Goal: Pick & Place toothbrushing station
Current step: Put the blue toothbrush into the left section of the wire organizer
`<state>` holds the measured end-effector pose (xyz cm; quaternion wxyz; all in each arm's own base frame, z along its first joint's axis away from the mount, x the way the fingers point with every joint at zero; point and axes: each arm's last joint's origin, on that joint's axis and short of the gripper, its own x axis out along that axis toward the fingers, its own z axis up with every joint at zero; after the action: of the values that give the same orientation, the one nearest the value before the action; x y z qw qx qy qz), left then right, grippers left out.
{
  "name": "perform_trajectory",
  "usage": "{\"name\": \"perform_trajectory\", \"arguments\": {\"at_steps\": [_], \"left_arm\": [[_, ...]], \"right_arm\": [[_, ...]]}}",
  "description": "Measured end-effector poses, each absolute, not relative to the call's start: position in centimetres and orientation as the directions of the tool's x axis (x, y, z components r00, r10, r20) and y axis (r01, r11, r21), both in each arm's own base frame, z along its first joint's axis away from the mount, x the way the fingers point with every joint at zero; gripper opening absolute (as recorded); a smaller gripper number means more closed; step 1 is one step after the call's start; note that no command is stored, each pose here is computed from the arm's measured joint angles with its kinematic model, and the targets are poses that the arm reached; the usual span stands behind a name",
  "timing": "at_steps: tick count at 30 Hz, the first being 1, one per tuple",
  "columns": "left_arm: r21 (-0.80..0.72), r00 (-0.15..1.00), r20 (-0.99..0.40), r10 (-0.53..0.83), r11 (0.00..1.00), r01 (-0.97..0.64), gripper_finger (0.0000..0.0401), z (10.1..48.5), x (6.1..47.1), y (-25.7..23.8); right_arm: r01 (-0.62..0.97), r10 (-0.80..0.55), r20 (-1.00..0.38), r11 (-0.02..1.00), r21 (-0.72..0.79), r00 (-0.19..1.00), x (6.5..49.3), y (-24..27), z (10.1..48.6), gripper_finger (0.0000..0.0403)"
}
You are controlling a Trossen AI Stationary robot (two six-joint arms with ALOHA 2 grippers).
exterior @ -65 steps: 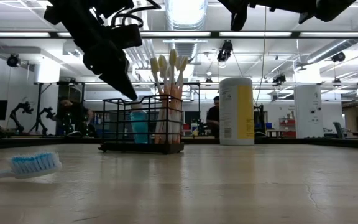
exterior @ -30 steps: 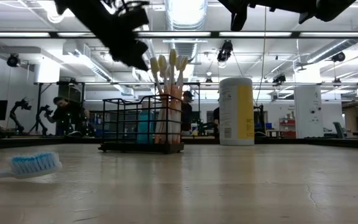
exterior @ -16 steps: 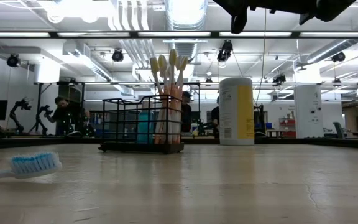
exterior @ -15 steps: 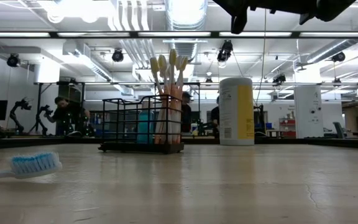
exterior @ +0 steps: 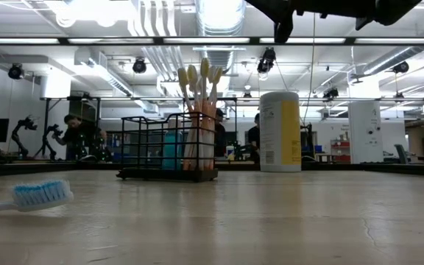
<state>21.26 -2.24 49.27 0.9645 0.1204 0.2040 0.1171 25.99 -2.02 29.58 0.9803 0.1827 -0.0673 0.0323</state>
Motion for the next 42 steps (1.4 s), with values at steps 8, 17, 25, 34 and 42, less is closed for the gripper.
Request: {"name": "perform_trajectory", "arguments": {"at_steps": [8,17,25,34,42], "left_arm": [[0.239,0.814,-0.514,0.272,0.956,-0.169,0.0011,44.9,21.5,-5.9],[0.281,0.801,-0.447,0.398,0.913,-0.297,0.0012,39.3,20.9,-9.2],[0.01,0.85,-0.472,0.235,0.965,-0.261,0.0012,34.3,19.5,-9.4],[-0.254,0.948,-0.319,0.001,0.963,-0.087,0.0012,27.4,18.8,-9.5],[-0.43,0.942,-0.335,0.022,0.886,-0.174,0.0005,23.1,17.7,-8.7]], "right_arm": [[-0.091,0.047,0.218,0.976,0.199,0.975,23.9,-1.8,31.7,0.0203],[-0.089,0.05,0.286,0.988,0.126,0.957,18.9,-1.4,34.8,0.0203],[-0.086,0.044,0.315,0.989,0.122,0.948,17.1,-1.2,35.6,0.0203],[-0.084,0.043,0.297,0.988,0.128,0.954,17.7,-1.3,35.3,0.0203],[-0.078,0.041,0.258,0.988,0.135,0.965,18.6,-1.3,34.6,0.0203]]}}
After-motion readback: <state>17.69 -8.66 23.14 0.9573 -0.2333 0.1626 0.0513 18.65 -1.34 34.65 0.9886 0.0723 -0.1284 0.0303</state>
